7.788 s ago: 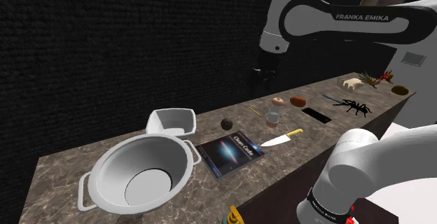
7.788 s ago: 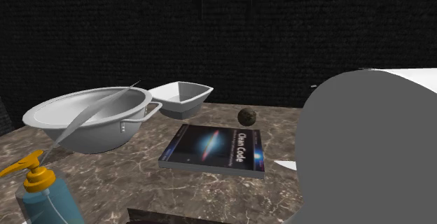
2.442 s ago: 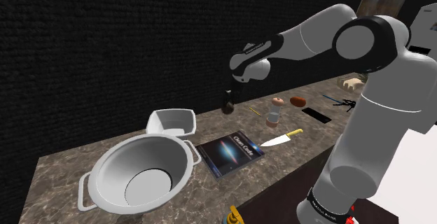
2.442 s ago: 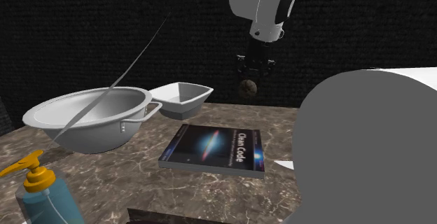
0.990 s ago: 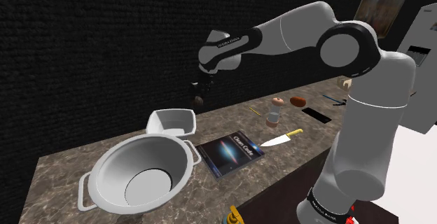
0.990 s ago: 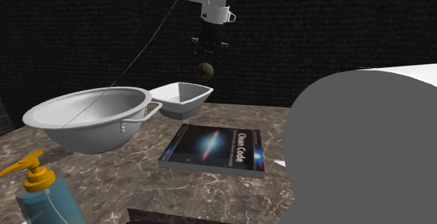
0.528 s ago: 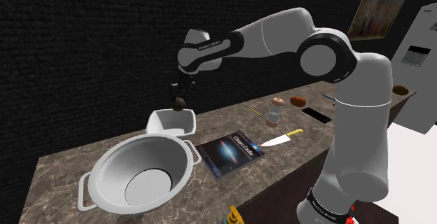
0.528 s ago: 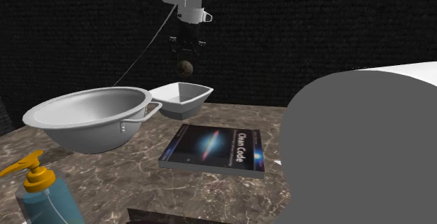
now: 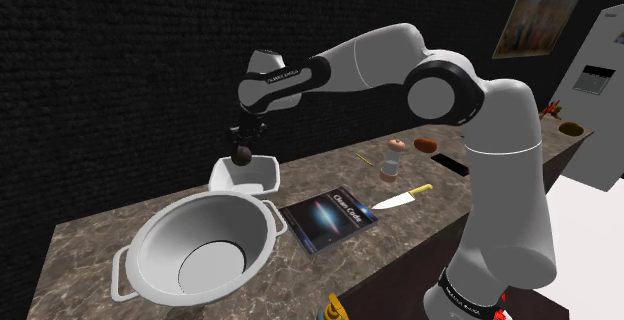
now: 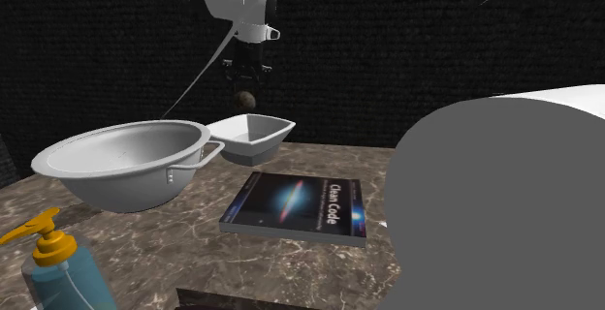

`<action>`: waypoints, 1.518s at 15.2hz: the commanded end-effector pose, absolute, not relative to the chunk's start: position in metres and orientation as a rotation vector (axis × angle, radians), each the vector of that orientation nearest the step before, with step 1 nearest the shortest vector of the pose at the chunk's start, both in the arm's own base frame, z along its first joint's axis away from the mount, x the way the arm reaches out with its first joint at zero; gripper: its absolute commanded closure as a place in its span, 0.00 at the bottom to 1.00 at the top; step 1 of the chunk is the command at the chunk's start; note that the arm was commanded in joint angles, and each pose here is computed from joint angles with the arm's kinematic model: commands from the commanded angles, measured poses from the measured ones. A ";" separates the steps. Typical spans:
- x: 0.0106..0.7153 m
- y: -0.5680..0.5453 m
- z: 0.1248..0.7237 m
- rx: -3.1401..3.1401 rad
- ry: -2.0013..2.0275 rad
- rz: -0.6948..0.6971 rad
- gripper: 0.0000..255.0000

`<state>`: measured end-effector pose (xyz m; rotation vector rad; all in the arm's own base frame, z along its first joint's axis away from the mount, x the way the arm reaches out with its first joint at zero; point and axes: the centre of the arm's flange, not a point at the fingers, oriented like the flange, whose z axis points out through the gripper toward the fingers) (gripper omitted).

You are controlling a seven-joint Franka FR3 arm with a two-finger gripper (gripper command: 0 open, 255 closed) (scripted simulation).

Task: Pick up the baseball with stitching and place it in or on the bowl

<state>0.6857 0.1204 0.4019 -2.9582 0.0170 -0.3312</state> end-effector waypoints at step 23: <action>0.686 0.121 0.350 -2.958 0.017 -0.332 0.00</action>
